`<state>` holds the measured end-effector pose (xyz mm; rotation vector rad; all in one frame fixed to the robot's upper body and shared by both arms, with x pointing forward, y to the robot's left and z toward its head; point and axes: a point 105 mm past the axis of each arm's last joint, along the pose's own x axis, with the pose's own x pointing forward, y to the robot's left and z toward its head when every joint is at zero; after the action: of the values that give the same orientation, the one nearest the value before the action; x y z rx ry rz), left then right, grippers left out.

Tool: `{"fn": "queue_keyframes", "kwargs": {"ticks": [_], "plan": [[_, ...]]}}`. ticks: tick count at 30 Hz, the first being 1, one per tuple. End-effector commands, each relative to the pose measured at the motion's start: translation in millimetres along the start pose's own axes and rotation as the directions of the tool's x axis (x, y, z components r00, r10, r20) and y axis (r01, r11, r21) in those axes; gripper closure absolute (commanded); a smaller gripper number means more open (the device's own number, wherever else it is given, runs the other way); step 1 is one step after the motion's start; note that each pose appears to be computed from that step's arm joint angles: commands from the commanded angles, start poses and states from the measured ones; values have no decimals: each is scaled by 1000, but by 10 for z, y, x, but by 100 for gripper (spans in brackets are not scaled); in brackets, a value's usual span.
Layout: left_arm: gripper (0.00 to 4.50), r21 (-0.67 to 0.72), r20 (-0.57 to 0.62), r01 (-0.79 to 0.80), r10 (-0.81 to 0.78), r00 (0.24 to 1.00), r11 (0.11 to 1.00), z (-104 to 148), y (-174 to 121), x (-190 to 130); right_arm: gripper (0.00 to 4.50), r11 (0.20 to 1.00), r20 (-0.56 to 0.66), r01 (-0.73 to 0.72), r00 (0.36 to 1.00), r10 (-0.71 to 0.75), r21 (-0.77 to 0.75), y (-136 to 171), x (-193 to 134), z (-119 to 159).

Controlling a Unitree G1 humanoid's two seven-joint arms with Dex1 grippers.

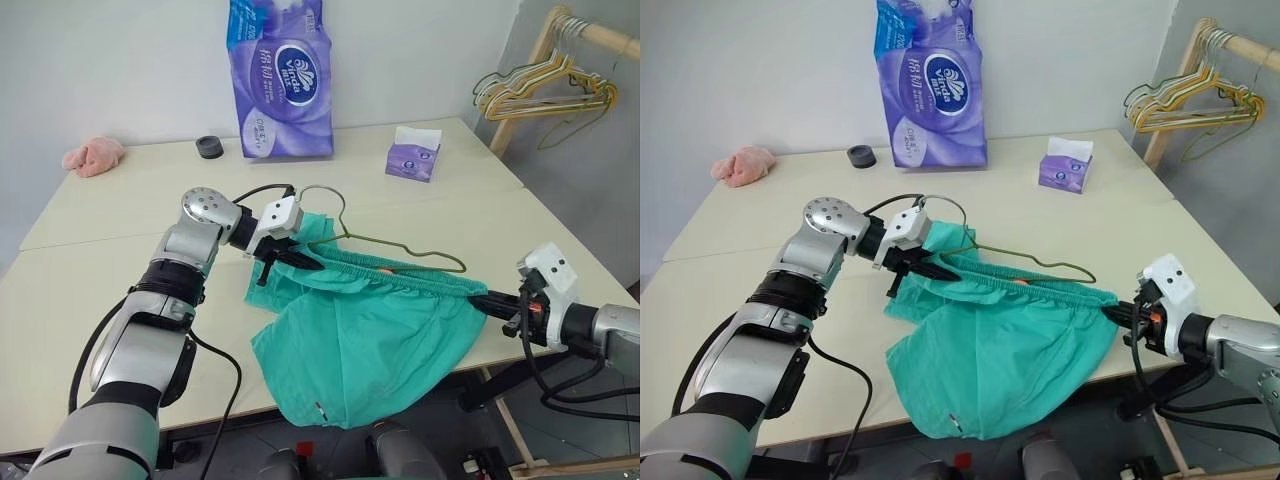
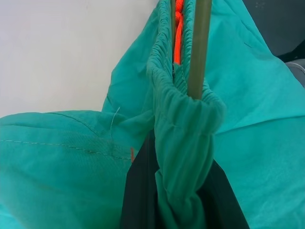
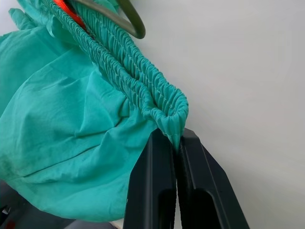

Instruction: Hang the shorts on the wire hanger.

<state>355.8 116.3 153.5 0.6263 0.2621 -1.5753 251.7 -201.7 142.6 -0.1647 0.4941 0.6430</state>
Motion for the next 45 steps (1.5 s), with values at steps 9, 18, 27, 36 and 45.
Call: {"fn": "queue_keyframes", "kwargs": {"ticks": [9, 18, 27, 36, 45], "plan": [[450, 41, -62, 11, -8, 998, 999, -9, -40, -113, 449, 995, -6, 95, 995, -95, -23, -191, -96, -21], [450, 64, -111, -14, 21, 994, 998, -107, 7, -89, 449, 992, 39, 35, 999, -30, -125, 6, -65, 238], [450, 93, -135, -54, 67, 989, 994, -163, 70, -67, 449, 964, 41, -48, 997, 61, -260, 233, -76, 454], [450, 116, -93, -110, 121, 988, 987, -72, 168, 88, 449, 889, 53, -130, 984, 170, -439, 558, 194, 823], [450, 119, -62, -120, 128, 990, 986, -51, 153, 229, 449, 825, 25, -125, 986, 166, -551, 671, 439, 903]]}}
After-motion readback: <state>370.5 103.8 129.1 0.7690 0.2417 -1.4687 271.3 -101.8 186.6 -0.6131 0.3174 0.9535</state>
